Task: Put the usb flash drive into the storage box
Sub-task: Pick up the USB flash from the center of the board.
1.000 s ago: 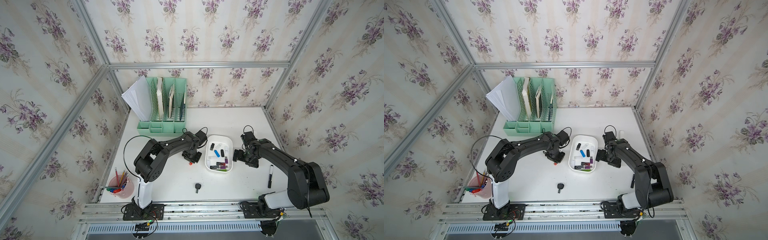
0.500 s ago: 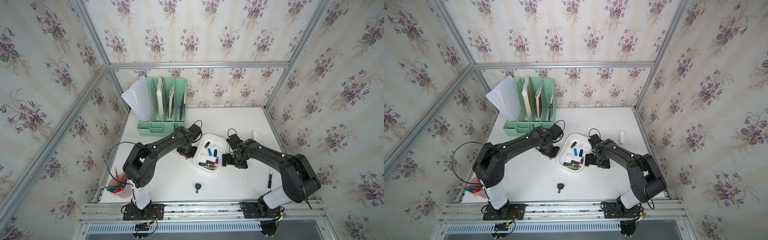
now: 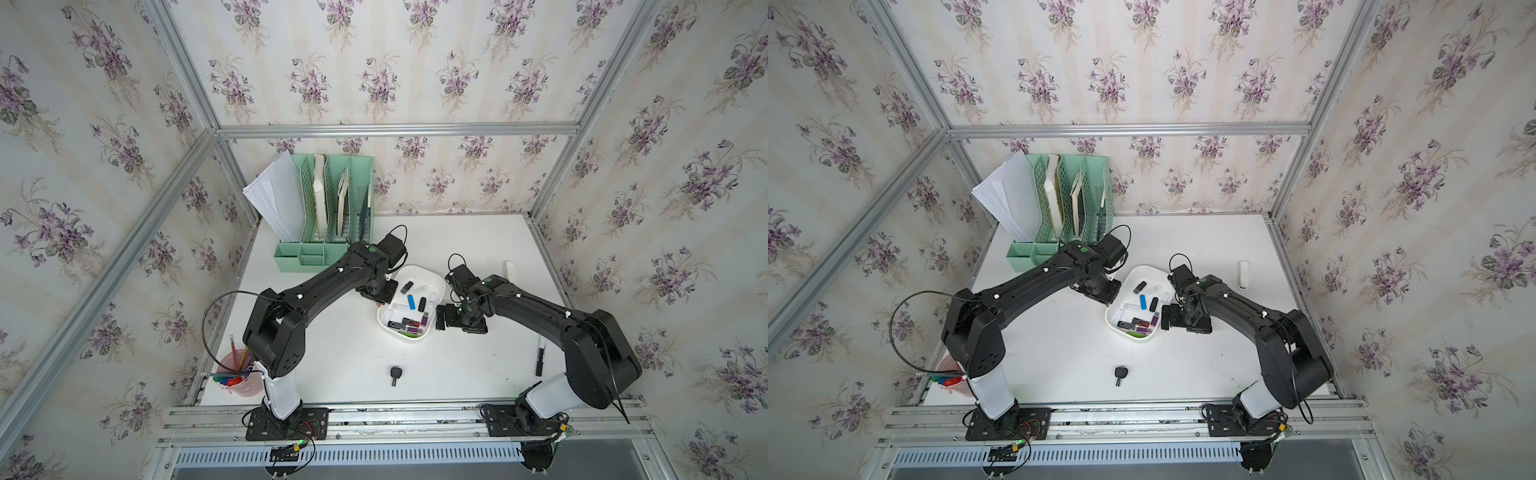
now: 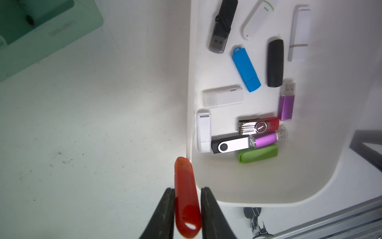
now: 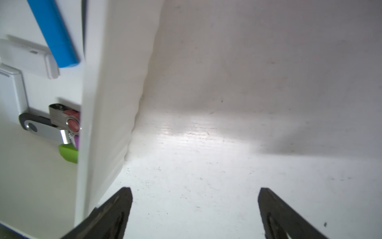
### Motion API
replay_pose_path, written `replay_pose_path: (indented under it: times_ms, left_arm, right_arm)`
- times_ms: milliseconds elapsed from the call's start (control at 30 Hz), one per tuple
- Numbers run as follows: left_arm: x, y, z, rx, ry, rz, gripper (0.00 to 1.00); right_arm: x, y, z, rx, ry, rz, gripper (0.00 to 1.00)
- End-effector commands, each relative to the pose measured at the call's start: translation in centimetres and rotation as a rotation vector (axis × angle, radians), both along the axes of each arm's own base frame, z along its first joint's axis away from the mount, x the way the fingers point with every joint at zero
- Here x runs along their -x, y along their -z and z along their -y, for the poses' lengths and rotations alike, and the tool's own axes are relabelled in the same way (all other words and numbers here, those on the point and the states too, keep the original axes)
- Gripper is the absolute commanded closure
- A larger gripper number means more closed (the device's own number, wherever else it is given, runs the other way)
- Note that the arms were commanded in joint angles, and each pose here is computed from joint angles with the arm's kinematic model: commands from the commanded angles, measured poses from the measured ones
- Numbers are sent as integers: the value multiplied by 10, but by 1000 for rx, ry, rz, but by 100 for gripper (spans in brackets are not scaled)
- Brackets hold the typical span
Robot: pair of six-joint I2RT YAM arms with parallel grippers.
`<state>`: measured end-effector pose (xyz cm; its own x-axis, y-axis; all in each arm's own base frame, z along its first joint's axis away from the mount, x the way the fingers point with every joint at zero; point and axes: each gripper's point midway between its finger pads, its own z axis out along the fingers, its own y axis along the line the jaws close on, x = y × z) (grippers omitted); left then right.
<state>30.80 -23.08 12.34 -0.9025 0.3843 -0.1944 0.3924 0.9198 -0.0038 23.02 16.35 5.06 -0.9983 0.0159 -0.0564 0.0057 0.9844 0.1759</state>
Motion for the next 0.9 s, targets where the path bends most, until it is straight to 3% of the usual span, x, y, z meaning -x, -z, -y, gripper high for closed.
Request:
replay_pose_path:
  times_ms: [0, 300, 500, 567, 733, 867]
  left_arm:
    - [2, 2, -4, -15, 7, -20, 74]
    - [-3, -22, 9, 45, 19, 4, 75]
    - [-3, -17, 15, 56, 17, -6, 75]
    - [-4, -14, 13, 48, 12, -4, 71]
    - [-11, -3, -10, 19, -38, -10, 35]
    - [-21, 15, -38, 8, -85, -34, 26]
  right_arm:
    - [-4, -2, 14, 25, 22, -2, 0]
    - [-5, -5, 24, 33, 46, 7, 0]
    - [-6, -7, 27, 34, 49, 13, 0]
    - [-7, -9, 29, 36, 52, 20, 0]
    - [-12, -14, 30, 30, 59, 34, 0]
    - [-12, -14, 31, 31, 58, 33, 0]
